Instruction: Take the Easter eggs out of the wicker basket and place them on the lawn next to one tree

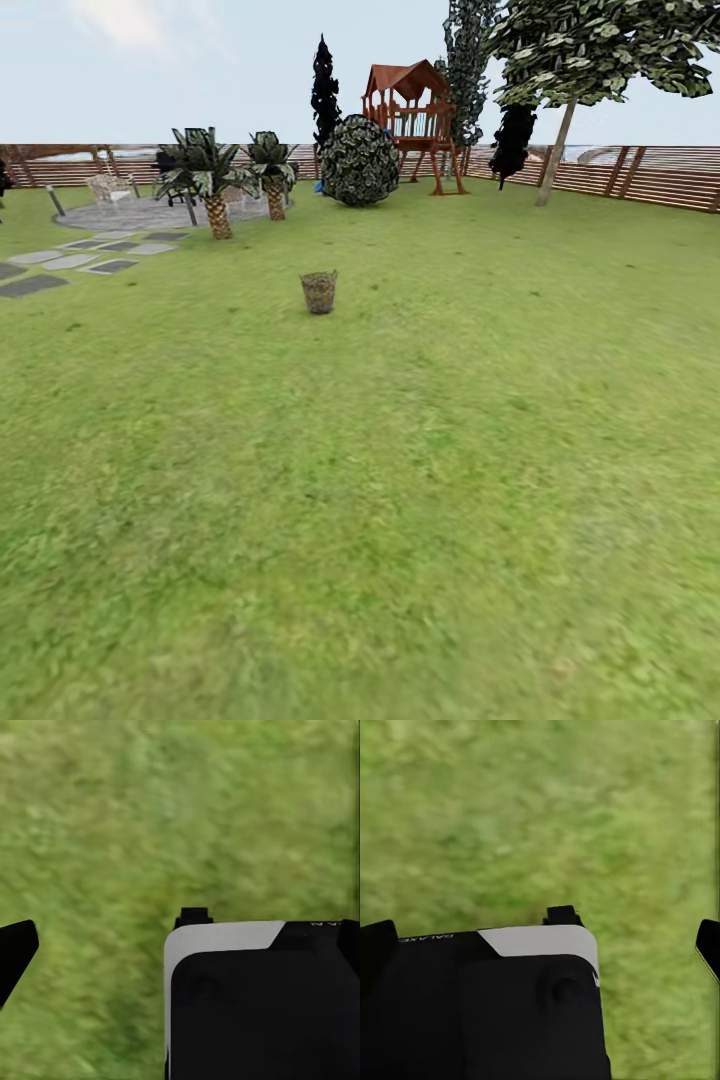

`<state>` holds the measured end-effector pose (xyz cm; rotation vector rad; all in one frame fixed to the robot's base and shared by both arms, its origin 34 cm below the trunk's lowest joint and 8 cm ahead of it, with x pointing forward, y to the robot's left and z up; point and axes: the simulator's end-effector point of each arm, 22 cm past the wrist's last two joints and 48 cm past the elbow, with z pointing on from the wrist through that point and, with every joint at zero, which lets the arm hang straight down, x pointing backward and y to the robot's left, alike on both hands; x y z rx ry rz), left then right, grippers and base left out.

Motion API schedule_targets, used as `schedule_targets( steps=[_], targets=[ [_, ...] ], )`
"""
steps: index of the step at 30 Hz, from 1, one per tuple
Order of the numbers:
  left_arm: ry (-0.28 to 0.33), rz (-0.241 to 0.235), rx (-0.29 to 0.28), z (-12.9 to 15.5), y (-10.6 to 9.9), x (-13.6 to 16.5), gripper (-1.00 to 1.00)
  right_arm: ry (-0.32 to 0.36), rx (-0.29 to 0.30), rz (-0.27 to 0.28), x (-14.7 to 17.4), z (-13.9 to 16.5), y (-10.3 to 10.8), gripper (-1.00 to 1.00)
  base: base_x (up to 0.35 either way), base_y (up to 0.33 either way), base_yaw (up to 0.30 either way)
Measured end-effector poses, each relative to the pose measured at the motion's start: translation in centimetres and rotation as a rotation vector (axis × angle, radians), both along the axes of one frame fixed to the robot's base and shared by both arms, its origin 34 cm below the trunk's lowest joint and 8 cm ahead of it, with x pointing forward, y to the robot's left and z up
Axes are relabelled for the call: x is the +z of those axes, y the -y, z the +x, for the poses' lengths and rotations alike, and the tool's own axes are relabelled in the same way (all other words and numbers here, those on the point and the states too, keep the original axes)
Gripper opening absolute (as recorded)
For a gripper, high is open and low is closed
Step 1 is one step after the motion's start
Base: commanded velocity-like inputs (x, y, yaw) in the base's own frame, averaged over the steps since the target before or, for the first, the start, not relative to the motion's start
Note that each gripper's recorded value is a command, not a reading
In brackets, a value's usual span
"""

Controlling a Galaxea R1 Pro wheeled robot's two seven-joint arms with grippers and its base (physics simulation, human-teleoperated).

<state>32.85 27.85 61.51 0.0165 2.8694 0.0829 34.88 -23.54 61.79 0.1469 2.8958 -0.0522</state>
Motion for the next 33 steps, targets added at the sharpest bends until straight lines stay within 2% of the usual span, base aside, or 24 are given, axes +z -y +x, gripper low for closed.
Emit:
schedule_targets(
  steps=[33],
  targets=[
    [0.0, 0.0, 0.002, 0.0, -0.01, 0.0, 1.0, 0.0, 0.001, 0.0, 0.0, 0.0, 0.0, 1.0, 0.301, -0.098, 0.0]
  ],
)
